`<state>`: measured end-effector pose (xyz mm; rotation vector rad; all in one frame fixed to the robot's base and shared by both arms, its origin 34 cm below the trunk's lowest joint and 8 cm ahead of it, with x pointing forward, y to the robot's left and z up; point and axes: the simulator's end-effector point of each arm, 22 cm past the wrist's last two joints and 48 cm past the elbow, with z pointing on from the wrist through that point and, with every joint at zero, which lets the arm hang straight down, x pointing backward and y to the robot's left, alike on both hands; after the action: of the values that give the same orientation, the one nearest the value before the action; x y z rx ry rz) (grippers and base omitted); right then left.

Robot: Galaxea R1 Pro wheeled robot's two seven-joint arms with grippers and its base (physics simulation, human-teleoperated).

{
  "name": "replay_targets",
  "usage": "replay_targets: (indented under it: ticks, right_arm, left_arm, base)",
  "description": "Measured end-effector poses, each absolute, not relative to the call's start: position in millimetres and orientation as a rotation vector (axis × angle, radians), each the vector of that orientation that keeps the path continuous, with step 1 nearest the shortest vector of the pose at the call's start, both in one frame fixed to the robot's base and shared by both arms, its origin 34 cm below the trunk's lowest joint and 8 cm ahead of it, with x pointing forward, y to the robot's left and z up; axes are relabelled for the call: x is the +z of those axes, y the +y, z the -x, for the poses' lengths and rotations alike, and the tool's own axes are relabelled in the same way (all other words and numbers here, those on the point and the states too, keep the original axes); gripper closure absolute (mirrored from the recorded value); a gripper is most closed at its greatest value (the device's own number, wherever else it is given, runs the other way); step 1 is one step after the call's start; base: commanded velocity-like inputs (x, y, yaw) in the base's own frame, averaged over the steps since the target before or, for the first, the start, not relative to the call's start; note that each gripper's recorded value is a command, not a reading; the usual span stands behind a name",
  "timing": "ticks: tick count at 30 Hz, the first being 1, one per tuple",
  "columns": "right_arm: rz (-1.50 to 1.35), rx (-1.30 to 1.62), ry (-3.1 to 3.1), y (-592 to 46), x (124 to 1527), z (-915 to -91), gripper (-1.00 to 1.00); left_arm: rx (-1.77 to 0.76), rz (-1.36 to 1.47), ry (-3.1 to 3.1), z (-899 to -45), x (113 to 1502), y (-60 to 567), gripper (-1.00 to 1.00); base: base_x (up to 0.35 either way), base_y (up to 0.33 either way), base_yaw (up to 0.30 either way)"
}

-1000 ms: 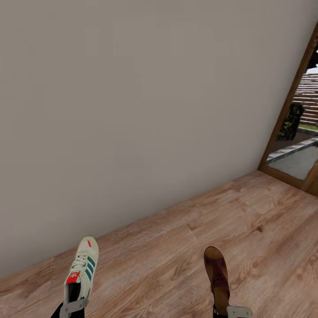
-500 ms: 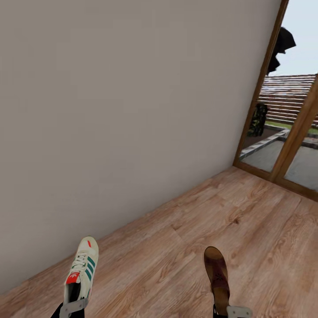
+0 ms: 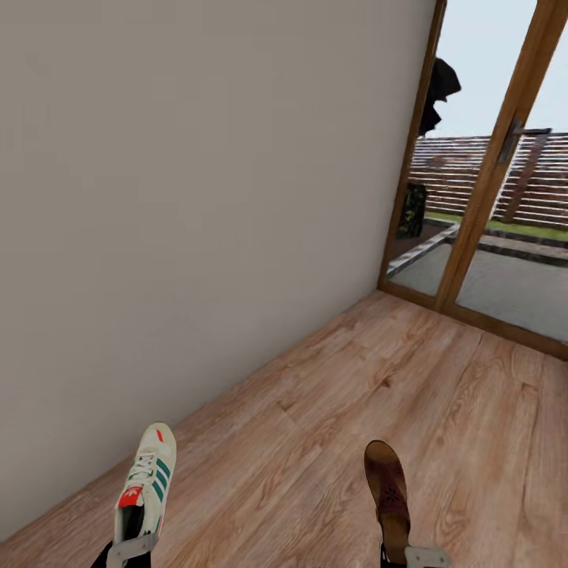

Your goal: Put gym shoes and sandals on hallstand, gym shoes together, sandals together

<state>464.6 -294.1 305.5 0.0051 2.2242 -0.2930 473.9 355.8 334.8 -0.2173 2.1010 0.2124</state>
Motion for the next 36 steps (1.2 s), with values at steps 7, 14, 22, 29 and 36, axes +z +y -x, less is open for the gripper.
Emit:
replay_targets:
  ticks: [7,14,22,29,36]
  right_arm:
    - [-0.006,-0.292,2.225,-293.5,305.4,-464.4,1.00]
    - [-0.005,-0.293,2.225,-293.8,305.3,-464.2,1.00]
    - [-0.005,-0.292,2.225,-293.2,305.2,-464.2,1.00]
    - [-0.005,-0.291,2.225,-293.1,305.2,-464.2,1.00]
    - [-0.002,-0.289,2.226,-292.5,304.9,-464.1,1.00]
  left_arm:
    - [0.213,0.215,2.103,-473.8,334.5,356.2,1.00]
    - [0.213,0.171,2.107,-474.9,334.5,352.2,1.00]
    - [0.214,0.161,2.109,-474.6,334.1,351.2,1.00]
    - [0.214,0.162,2.108,-474.6,334.3,351.6,1.00]
    - [0.216,0.163,2.118,-470.9,331.1,351.8,1.00]
  base:
    - [0.000,0.000,-0.300]
    - [0.000,0.000,-0.300]
    - [0.000,0.000,-0.300]
    - [0.000,0.000,-0.300]
    - [0.000,0.000,-0.288]
